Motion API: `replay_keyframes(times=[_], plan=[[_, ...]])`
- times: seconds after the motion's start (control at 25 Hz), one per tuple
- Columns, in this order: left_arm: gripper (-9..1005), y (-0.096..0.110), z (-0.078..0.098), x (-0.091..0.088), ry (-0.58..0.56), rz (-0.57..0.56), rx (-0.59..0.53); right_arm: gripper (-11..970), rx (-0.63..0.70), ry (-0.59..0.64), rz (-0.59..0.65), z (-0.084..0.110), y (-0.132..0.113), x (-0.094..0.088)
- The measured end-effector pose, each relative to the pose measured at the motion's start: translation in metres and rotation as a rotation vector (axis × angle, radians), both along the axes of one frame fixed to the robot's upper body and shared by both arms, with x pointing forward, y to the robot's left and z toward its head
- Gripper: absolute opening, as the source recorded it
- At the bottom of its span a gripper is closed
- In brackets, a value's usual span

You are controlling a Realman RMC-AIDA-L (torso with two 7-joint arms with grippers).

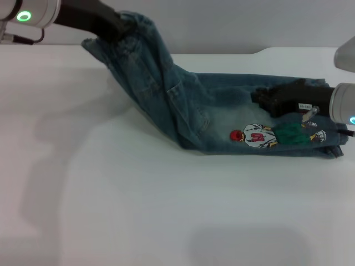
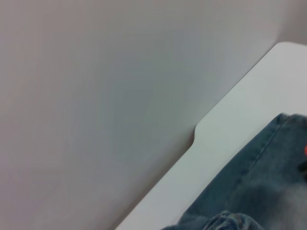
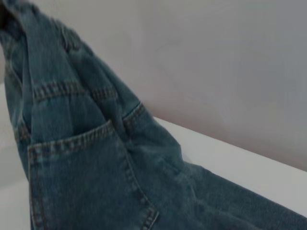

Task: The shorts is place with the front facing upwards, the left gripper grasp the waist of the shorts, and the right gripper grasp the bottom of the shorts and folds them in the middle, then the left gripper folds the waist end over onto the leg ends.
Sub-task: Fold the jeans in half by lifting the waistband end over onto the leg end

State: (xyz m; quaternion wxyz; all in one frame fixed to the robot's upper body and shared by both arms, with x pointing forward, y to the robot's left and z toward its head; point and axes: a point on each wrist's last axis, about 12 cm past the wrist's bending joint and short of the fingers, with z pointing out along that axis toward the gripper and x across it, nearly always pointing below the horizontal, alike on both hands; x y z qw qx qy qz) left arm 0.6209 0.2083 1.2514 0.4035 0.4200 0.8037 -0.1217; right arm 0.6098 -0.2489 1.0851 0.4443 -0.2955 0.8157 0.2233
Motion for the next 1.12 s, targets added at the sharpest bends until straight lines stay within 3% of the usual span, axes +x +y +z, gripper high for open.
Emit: replay_keyframes(times=[0.44, 1.12], plan=[[54, -0.023, 0.015, -0.001, -0.028, -0.083, -0.011, 125, -0.059, -0.046, -0.015, 0.002, 0.009, 0.01], [60, -0.056, 0.036, 0.002, -0.085, -0.175, -0.005, 125, -0.089, -0.079, 0.084, 0.001, 0.037, 0.01]])
